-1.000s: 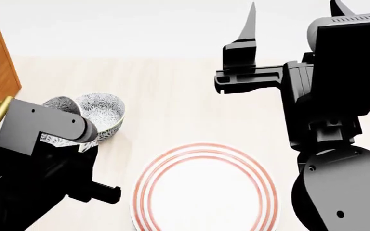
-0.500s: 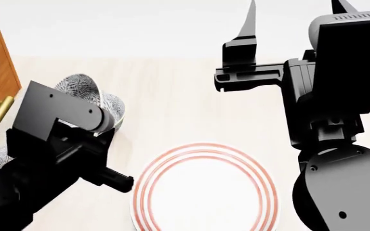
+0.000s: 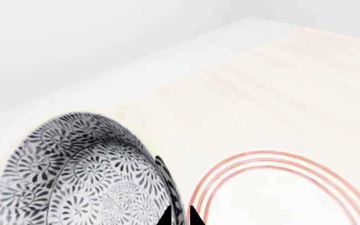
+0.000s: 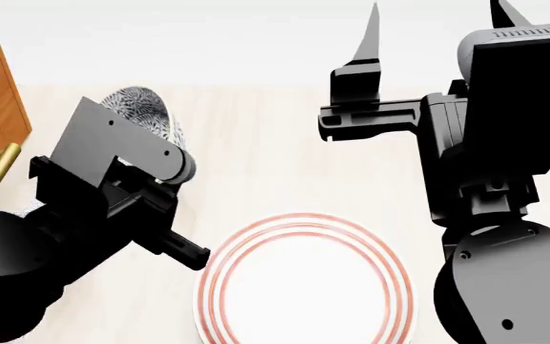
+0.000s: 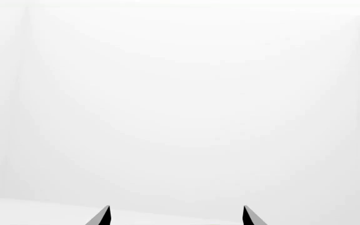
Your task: Put the bowl at the front on the plate.
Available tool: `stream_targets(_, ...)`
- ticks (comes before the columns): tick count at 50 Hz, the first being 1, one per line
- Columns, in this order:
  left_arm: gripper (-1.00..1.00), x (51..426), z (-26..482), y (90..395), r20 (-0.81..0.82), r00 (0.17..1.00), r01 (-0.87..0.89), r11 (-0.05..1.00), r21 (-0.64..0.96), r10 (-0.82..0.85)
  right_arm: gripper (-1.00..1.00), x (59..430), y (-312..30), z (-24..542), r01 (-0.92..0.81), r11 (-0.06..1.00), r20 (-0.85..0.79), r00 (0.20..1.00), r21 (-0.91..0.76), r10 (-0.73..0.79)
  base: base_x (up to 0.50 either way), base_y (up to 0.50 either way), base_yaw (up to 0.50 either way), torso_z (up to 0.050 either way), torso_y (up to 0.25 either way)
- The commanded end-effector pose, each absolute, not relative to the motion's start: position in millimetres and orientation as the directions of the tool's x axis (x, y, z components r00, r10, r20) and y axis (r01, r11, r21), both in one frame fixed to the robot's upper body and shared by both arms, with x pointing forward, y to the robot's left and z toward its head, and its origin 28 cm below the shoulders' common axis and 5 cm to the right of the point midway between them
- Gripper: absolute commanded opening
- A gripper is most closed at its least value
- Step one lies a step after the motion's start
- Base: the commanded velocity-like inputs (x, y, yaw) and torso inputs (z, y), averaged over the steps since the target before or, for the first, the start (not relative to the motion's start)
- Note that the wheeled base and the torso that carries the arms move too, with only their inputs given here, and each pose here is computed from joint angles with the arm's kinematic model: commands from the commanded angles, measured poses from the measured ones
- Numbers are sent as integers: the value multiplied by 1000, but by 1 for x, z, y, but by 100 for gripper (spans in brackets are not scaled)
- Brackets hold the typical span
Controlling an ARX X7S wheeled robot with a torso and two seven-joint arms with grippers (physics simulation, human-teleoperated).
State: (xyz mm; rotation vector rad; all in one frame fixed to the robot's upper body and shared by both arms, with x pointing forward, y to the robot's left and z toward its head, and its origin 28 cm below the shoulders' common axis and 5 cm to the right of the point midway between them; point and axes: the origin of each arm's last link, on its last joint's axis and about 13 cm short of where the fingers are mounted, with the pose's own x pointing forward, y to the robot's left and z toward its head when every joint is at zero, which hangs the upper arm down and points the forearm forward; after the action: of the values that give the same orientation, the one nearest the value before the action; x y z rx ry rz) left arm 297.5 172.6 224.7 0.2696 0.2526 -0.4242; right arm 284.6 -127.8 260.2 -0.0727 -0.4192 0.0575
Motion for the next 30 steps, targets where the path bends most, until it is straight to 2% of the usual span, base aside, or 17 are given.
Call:
stream_targets(1, -100, 309, 236, 171, -288, 878, 455, 853, 256, -382, 100, 285, -128, 258, -39, 996, 403, 913, -78, 68, 0, 0, 0, 0, 0)
stream_targets(30, -100, 324, 253, 163, -269, 839, 540, 788, 298, -473, 100, 284, -129, 260, -38, 996, 408, 910, -86, 70, 0, 0, 0, 0, 0)
